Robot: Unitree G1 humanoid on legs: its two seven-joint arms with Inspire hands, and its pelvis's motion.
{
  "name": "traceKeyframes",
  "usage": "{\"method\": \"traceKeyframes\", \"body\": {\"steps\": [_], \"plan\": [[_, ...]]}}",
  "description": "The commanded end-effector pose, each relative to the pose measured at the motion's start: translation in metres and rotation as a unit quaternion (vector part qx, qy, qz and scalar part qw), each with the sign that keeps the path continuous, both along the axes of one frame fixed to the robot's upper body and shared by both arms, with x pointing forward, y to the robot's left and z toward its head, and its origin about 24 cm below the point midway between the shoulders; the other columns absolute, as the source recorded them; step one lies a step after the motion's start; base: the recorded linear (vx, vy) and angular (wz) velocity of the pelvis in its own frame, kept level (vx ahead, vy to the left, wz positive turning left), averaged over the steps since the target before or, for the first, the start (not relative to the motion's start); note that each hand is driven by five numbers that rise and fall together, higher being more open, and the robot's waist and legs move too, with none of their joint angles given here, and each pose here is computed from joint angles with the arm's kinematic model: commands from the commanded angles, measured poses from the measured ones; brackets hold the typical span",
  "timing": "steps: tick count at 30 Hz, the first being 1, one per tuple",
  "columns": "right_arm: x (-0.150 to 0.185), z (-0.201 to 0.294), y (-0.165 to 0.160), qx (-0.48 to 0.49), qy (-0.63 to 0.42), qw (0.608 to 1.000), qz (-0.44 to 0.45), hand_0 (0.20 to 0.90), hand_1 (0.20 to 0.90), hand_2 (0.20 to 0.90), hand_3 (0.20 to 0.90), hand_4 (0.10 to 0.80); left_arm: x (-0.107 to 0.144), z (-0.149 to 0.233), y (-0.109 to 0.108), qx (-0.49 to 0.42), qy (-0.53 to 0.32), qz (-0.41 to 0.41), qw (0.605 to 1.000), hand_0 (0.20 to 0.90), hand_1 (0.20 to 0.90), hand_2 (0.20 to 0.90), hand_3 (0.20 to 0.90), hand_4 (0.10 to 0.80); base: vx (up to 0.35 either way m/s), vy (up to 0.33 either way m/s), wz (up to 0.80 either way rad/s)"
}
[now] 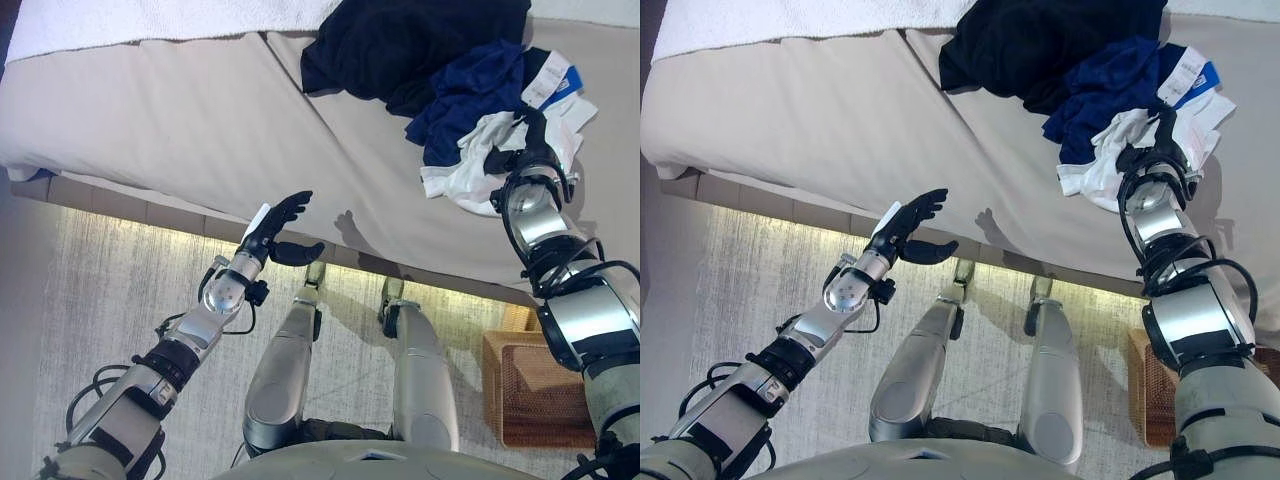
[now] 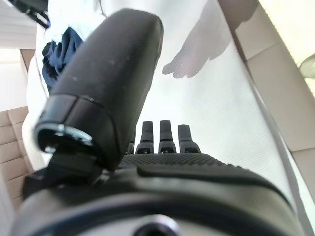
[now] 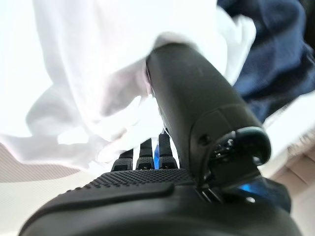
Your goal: Pick up the clothes from the bed and place them into the basket
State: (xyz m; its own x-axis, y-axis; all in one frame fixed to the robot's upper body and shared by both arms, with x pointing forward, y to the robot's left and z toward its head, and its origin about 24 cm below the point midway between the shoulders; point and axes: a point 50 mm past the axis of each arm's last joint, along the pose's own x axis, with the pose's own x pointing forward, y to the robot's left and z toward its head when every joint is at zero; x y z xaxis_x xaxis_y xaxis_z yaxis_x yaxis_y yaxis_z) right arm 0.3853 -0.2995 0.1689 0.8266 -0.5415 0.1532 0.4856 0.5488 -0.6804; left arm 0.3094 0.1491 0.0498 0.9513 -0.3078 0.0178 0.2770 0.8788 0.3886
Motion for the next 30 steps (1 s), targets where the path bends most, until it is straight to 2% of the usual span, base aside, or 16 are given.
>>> {"method": "traceKeyframes", "body": {"steps": [1,8,20,30], "plan": [[-0.001,0.030,-0.012,-0.031,-0.025,0.999,-0.019,0.900,0.900,0.900,0.900,0.800,-0.007,0.033,-0.003,-0.056,-0.079,-0.020,0.995,0.900,0.900,0.900,0.900,0.800,0.000,0.000,0.00],[-0.003,0.001,-0.010,-0.014,0.022,1.000,-0.009,0.900,0.900,0.900,0.900,0.800,-0.009,0.033,-0.006,-0.058,-0.087,-0.026,0.994,0.900,0.900,0.900,0.900,0.800,-0.011,0.004,-0.02],[-0.004,-0.018,-0.003,0.059,0.025,0.998,-0.003,0.900,0.900,0.900,0.900,0.800,-0.011,0.032,-0.007,-0.065,-0.088,-0.019,0.994,0.900,0.900,0.900,0.900,0.800,-0.022,0.005,-0.02],[-0.022,-0.079,0.007,0.079,0.079,0.993,-0.023,0.900,0.900,0.900,0.900,0.800,-0.016,0.031,-0.016,-0.074,-0.094,-0.028,0.992,0.900,0.900,0.900,0.900,0.800,0.015,0.068,-0.09]]}}
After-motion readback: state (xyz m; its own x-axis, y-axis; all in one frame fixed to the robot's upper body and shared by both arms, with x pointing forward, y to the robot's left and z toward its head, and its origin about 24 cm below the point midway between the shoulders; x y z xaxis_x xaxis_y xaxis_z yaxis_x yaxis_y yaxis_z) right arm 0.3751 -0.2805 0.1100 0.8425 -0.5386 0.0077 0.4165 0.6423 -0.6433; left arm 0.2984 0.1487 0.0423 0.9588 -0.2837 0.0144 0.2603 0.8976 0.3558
